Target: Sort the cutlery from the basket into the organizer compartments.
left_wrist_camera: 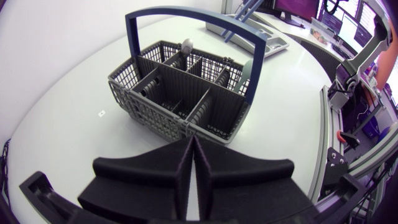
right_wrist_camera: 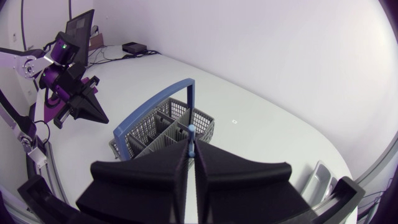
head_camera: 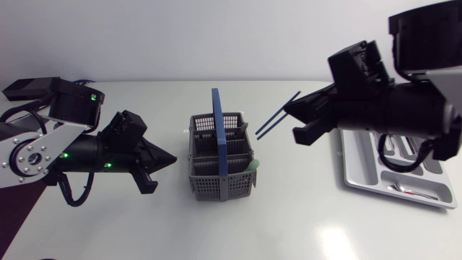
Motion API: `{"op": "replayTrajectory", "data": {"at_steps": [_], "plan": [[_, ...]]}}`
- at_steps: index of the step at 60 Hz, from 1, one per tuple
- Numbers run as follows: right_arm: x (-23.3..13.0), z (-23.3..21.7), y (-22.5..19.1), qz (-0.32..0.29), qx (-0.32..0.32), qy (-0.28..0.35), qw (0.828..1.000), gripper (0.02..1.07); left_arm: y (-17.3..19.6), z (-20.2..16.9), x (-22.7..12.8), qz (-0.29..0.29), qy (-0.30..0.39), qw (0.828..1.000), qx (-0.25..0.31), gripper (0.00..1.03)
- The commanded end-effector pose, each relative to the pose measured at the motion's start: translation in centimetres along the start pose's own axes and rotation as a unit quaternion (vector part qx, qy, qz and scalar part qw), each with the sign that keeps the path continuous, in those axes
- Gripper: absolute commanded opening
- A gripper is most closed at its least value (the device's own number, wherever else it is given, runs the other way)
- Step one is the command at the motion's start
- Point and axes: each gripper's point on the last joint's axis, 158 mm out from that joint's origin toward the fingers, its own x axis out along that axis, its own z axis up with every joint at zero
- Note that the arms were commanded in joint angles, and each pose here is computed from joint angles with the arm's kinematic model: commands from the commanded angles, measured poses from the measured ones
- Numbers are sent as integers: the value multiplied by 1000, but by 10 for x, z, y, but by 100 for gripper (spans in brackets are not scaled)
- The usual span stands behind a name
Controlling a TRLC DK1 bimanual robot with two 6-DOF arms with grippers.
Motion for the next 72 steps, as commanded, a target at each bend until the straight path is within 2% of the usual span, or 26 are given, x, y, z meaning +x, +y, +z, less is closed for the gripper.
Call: {"op": "replayTrajectory", "data": {"at_steps": [1, 23, 37, 54, 65, 72], "plan": [[-19, 15, -16, -17, -1, -16, 1000, 7, -8, -6, 0, -7, 3, 1000, 8, 5], [-71, -15, -107, -102, 47, 45, 993, 7, -8, -4, -1, -7, 1, 1000, 9, 5], [-90, -59, -170, -144, 102, 113, 978, 7, -12, -2, 0, -11, 0, 1000, 15, 5], [-97, -109, -204, -142, 147, 199, 958, 7, -14, -4, 0, -13, 2, 1000, 14, 5], [-85, -130, -217, -126, 169, 238, 948, 7, -15, -2, -1, -14, 0, 1000, 17, 5], [-65, -152, -230, -103, 190, 265, 940, 7, -16, -2, -3, -13, -1, 1000, 17, 5]]}}
